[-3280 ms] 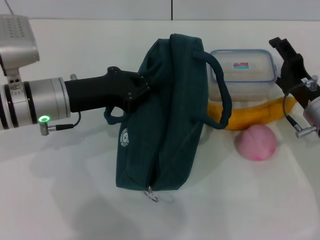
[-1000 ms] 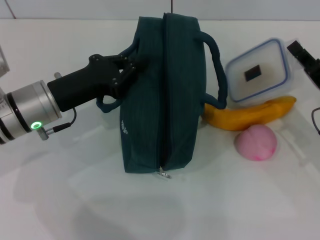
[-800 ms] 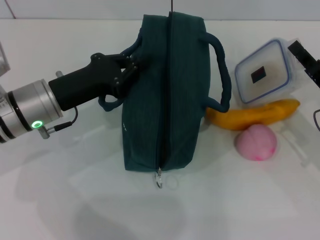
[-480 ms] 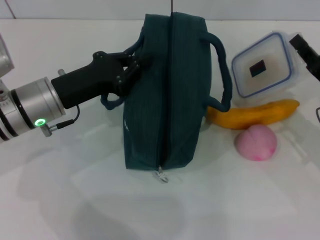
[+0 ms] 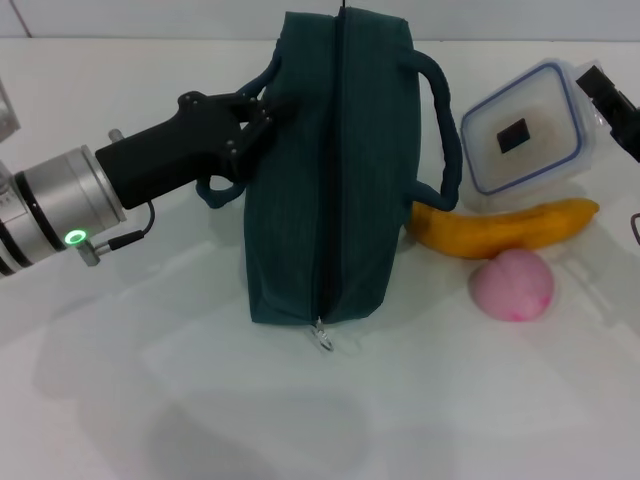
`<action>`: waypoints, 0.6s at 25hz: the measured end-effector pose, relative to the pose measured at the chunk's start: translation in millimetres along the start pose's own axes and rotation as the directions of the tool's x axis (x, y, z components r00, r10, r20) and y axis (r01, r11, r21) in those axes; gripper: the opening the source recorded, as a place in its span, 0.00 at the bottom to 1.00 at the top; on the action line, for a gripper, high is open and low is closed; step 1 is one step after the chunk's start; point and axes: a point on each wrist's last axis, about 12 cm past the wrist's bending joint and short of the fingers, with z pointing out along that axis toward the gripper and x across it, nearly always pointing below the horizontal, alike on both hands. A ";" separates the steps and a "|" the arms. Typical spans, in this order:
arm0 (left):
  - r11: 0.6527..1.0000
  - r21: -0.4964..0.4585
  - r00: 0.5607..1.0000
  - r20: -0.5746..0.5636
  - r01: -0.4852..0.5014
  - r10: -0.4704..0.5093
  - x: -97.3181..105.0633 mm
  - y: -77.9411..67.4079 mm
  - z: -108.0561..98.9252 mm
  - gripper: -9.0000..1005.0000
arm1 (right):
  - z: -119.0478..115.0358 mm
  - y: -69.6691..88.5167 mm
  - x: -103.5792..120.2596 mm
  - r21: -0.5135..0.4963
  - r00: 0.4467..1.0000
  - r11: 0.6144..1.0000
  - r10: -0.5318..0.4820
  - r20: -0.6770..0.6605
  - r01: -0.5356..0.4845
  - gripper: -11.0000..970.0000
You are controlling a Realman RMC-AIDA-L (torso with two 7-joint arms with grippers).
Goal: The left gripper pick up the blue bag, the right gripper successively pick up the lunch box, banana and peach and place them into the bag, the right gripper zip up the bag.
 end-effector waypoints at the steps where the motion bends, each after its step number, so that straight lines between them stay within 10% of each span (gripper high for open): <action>1: 1.000 0.000 1.000 0.000 -0.002 0.002 0.2 0.0 0.0 0.05 | -0.1 0.5 -0.1 -0.005 1.000 1.000 -0.001 -0.001 0.001 0.11; 15: 1.000 0.007 1.000 -0.010 -0.013 0.013 0.8 -0.6 0.6 0.05 | 6.9 0.4 -5.7 -0.049 0.997 0.997 -0.059 -0.057 0.056 0.11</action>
